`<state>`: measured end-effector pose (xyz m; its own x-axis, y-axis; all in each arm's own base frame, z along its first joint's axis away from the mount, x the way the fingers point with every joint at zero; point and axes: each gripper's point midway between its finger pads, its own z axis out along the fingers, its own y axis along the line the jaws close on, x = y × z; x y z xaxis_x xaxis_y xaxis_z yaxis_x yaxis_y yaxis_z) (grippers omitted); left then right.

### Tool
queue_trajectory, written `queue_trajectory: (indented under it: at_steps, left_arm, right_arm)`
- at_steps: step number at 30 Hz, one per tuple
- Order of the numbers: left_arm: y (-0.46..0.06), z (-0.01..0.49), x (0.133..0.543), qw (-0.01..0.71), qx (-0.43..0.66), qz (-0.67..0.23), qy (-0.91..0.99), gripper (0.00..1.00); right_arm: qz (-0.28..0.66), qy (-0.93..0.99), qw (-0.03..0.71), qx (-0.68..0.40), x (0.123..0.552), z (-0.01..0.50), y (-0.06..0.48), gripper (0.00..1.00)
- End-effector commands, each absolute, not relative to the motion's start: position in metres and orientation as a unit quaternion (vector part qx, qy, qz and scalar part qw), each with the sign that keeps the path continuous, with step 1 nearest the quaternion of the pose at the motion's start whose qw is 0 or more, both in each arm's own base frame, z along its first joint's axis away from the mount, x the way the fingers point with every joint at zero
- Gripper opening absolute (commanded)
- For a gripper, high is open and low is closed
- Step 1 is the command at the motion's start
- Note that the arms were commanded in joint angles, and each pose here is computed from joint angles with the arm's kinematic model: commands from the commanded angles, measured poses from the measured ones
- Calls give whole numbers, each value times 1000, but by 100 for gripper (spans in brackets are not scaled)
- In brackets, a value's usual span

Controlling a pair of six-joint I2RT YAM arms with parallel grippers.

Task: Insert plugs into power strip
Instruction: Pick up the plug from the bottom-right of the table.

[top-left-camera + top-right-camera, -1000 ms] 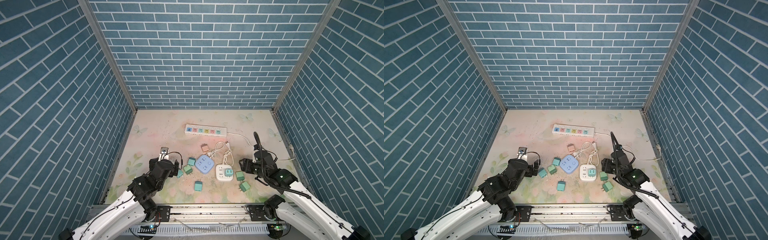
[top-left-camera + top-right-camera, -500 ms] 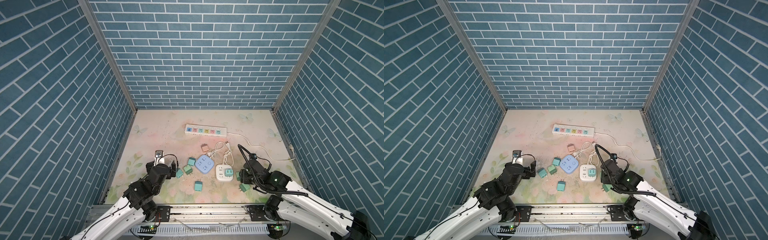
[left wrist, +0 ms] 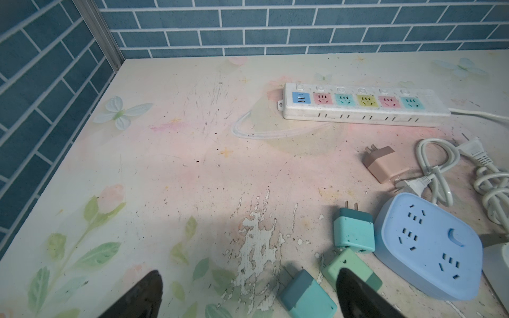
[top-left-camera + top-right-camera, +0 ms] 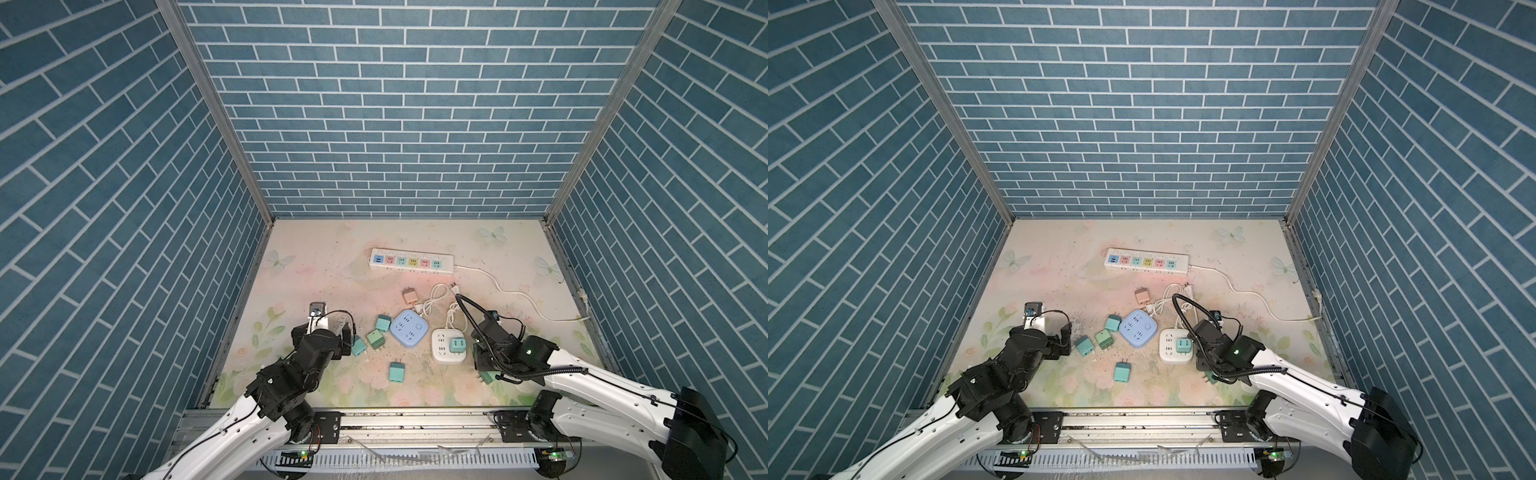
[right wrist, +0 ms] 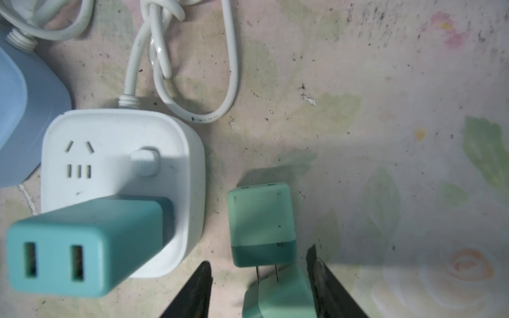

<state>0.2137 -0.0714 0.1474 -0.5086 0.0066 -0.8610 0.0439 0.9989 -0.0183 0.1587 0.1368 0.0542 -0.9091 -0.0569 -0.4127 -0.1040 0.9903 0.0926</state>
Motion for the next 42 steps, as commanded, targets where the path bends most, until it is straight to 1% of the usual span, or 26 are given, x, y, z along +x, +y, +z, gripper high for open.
queue_trajectory:
  at_steps: [1, 2, 5, 8, 10, 20, 24, 32, 34, 39, 42]
  left_arm:
    - [-69, 143, 214, 488, 14, -8, 872, 100]
    - [-69, 143, 214, 487, 15, -8, 873, 99]
    - [-69, 143, 214, 487, 16, -8, 873, 99]
    - [-69, 143, 214, 489, 15, -10, 872, 100]
    - [-69, 144, 213, 489, 15, -10, 872, 100]
    - [-69, 143, 214, 488, 14, -9, 873, 100]
    - [-69, 143, 214, 488, 16, -9, 873, 100]
    - [-69, 143, 214, 488, 15, -9, 873, 99]
    - [-69, 143, 214, 488, 15, -9, 873, 100]
    - [-69, 143, 214, 488, 15, -10, 873, 100]
    - [-69, 142, 213, 487, 15, -9, 873, 100]
  right_arm:
    - [31, 977, 209, -39, 162, 54, 133, 67]
    - [22, 977, 207, -39, 163, 52, 132, 70]
    - [9, 978, 205, -41, 166, 44, 132, 73]
    - [5, 977, 210, -38, 172, 40, 134, 73]
    - [7, 977, 212, -35, 176, 39, 136, 69]
    - [26, 979, 199, -23, 185, 26, 141, 56]
    - [38, 981, 190, -29, 181, 24, 144, 54]
    - [52, 982, 178, -34, 170, 19, 142, 54]
    - [49, 983, 175, -34, 169, 16, 141, 52]
    - [35, 985, 168, -35, 170, 7, 140, 50]
    - [33, 985, 166, -35, 171, 4, 140, 45]
